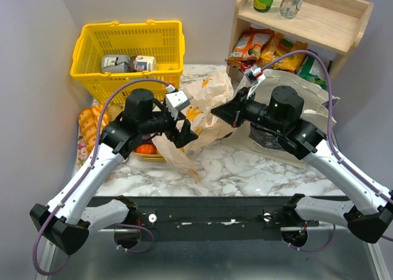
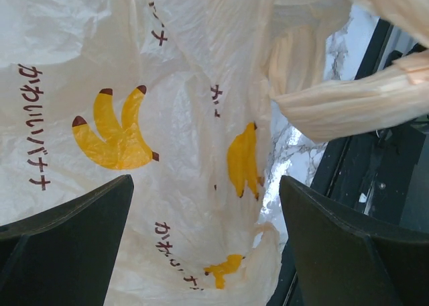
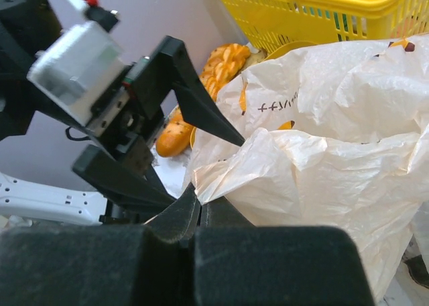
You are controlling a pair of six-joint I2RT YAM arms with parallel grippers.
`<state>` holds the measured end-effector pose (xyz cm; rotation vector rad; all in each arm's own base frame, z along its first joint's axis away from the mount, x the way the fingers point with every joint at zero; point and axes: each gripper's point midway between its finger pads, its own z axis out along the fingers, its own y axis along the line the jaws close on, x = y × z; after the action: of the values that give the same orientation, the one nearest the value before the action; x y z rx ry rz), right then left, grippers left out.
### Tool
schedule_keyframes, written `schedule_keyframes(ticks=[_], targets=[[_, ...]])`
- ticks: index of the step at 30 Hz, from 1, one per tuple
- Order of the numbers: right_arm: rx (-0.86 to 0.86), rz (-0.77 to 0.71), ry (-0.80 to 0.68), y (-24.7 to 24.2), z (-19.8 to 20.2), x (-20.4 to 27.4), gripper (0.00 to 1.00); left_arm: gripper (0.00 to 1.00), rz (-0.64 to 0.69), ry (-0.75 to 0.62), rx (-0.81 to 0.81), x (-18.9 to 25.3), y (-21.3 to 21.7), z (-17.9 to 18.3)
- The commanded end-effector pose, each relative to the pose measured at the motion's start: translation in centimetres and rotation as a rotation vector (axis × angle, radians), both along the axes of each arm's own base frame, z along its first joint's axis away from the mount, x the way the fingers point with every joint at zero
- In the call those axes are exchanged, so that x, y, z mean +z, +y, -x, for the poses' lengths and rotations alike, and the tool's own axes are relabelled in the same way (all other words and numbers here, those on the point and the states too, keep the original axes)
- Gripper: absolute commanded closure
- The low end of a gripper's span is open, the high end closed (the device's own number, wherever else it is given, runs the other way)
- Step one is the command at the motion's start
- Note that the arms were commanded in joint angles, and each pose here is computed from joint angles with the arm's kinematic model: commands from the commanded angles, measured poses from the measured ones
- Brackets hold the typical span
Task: Place the mixed food into the grocery bags and tie them
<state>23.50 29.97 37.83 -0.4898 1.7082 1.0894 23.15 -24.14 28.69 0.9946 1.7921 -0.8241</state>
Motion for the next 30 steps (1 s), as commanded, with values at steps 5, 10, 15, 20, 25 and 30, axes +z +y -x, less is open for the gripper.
schedule_keyframes(ticks=[5, 10, 15, 20, 25, 30], targets=[[-0.019, 0.008, -0.009, -0.2, -0.2, -0.2, 0.99, 0.01, 0.059, 0.014, -0.003, 0.3, -1.2, 0.3], [-0.022, 0.006, -0.011, -0.4, -0.2, -0.1, 0.99, 0.01, 0.049, 0.046, 0.056, -1.4, -3.1, -1.8], [-0.023, 0.008, -0.02, -0.7, 0.1, 0.1, 0.99, 0.65, 0.049, 0.053, 0.081, -1.5, -4.4, -2.0], [-0.153, 0.097, -0.122, -2.8, -1.9, 0.8, 0.99, 1.0, 0.121, 0.099, 0.075, 1.0, -4.5, -0.7], [-0.301, 0.212, -0.217, -4.7, -6.3, 2.2, 0.99, 1.0, 0.264, 0.266, 0.003, 3.4, -5.6, 2.5], [-0.308, 0.244, -0.273, -4.1, -8.4, 4.8, 0.49, 1.0, 0.444, 0.48, 0.113, 3.1, -5.7, 2.8]])
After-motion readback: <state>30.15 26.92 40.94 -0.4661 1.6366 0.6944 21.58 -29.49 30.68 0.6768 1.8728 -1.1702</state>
